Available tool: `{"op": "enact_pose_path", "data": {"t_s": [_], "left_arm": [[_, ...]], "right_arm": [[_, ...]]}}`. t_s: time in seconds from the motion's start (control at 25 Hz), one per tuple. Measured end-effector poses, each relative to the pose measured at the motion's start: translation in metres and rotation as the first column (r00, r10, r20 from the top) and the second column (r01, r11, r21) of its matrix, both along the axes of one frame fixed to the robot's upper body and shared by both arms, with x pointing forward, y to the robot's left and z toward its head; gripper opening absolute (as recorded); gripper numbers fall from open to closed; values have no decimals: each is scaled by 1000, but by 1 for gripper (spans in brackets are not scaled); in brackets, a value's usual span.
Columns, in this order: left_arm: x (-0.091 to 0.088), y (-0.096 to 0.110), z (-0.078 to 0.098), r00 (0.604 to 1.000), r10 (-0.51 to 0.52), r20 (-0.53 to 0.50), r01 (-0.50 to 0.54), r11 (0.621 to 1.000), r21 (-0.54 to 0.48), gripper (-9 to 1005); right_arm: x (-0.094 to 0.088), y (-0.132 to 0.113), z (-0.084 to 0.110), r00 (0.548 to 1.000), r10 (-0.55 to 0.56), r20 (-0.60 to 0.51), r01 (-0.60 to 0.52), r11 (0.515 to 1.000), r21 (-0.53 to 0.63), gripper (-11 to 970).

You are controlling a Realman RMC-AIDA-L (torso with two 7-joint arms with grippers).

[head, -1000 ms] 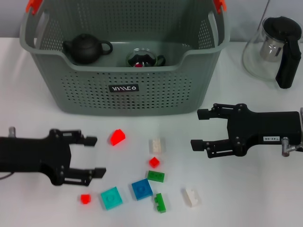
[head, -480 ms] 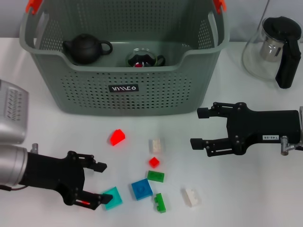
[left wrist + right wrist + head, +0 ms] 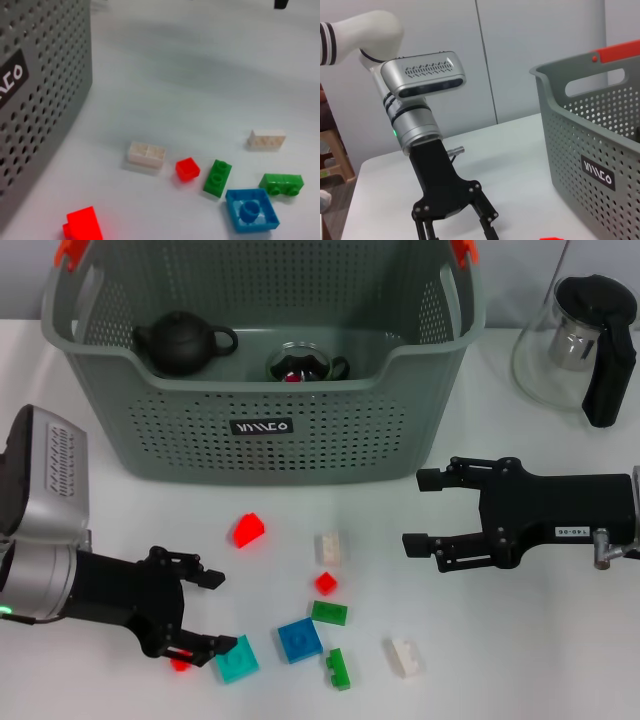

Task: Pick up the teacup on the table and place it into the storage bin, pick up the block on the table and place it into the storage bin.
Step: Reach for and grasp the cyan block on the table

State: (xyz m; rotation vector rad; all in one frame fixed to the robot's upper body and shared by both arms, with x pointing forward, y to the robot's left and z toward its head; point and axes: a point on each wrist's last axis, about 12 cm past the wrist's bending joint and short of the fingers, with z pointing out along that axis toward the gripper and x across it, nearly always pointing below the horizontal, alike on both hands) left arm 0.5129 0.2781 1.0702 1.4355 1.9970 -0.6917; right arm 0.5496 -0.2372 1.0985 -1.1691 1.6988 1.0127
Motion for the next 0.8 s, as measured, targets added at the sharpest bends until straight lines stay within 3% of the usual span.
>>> {"op": "enact_pose_path", "data": {"t_s": [0.8], "left_arm": [[5, -6, -6, 997, -50, 55, 46, 997, 66, 779]], "right_arm": [[1, 0, 1, 1000, -1, 5, 1, 1000, -2, 911]]}}
